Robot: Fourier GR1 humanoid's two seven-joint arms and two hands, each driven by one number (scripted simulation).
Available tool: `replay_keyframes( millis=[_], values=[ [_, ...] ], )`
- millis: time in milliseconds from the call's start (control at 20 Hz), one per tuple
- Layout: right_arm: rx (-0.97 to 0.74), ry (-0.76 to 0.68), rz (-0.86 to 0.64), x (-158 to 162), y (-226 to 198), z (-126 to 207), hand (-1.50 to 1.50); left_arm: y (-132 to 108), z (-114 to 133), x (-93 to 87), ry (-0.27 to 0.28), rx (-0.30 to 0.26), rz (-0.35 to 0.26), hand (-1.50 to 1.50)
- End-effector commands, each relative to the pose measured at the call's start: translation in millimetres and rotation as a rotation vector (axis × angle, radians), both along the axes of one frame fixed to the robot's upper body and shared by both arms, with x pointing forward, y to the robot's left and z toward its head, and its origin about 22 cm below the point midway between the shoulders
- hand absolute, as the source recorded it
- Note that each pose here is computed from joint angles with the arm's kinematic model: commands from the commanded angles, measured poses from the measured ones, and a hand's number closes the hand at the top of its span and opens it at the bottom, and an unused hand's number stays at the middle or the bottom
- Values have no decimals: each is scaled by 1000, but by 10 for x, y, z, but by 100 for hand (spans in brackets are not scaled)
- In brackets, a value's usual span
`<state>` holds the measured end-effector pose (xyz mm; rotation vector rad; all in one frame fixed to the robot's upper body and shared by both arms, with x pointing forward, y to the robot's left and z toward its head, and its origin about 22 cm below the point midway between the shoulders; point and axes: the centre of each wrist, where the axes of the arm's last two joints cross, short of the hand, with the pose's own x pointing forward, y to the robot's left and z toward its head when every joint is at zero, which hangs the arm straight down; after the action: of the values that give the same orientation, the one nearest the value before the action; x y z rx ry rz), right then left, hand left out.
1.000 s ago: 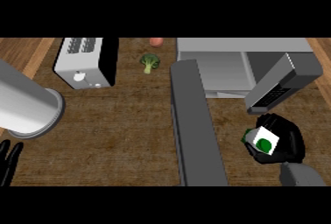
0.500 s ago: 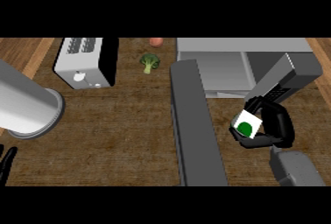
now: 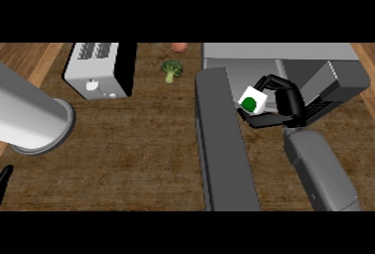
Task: Pick up the milk, place it into the microwave and close the microwave
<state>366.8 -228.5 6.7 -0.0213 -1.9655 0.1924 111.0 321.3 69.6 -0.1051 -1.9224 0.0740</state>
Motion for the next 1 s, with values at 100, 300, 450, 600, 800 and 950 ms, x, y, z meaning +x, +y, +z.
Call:
replay_keyframes(
  millis=[100,300,450,600,800,950],
  values=[
    [-10,34,9,453,195,174,150,-44,-66,86,2,1,-8,-150],
    [-35,23,-8,588,129,189,150,31,23,201,-8,18,-34,-150],
    [-62,-11,-29,656,298,232,150,33,-73,223,-8,3,-60,-150],
    [-99,-27,-54,682,187,243,150,45,-49,255,-20,-6,-88,-150],
    [-155,-39,-103,718,137,286,150,1,18,296,-39,-2,-92,-150],
    [-235,-59,-142,767,272,364,150,-22,52,391,-53,11,-110,-150]
  ],
)
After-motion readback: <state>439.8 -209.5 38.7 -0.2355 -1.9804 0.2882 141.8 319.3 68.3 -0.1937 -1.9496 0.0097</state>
